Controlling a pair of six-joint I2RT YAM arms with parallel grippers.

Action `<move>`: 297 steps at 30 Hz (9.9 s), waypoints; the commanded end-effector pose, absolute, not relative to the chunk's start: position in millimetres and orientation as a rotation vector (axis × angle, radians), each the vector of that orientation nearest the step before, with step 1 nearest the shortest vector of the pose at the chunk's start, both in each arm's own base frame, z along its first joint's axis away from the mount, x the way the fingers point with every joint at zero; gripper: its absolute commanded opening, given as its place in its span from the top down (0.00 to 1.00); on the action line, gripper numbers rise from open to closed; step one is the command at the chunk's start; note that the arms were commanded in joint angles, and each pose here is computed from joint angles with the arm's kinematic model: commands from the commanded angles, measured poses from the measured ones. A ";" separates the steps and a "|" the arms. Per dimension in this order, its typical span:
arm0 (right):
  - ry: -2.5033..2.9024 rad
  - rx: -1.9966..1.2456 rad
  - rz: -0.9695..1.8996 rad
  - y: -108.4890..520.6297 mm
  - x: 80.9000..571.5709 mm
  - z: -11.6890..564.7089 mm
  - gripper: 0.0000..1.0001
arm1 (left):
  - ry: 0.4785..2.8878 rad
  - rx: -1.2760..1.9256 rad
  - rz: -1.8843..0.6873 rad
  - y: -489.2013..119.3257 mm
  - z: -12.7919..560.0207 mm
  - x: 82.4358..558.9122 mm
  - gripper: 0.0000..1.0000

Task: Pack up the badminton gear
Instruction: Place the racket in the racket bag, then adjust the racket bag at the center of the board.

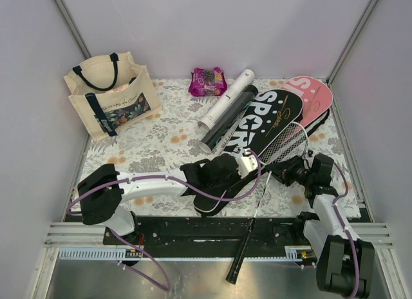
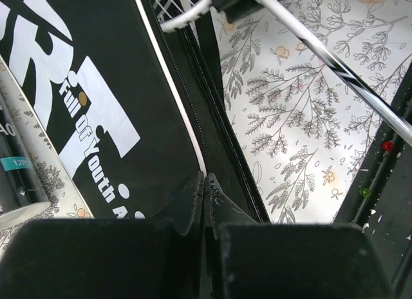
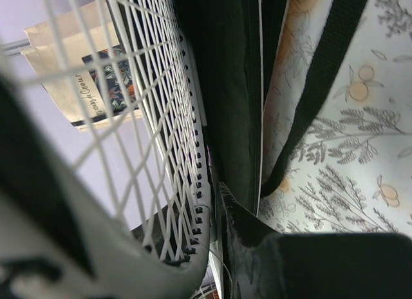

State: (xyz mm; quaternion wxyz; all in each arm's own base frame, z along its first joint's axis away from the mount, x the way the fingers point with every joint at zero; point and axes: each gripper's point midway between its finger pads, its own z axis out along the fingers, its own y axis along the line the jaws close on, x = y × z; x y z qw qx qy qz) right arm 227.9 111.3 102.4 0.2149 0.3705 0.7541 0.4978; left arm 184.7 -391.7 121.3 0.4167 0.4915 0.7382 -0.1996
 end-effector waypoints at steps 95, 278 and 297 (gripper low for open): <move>1.695 0.905 1.323 121.5 442.8 105.6 1.00 | 1.954 0.965 -0.808 -387.4 148.4 99.0 1.00; 1.876 0.610 0.957 98.7 309.1 204.6 0.19 | 1.657 1.218 -0.408 -381.7 198.0 177.3 1.00; 1.859 0.303 0.398 10.2 344.6 259.1 0.23 | 1.722 0.954 -0.907 -346.3 271.7 171.2 1.00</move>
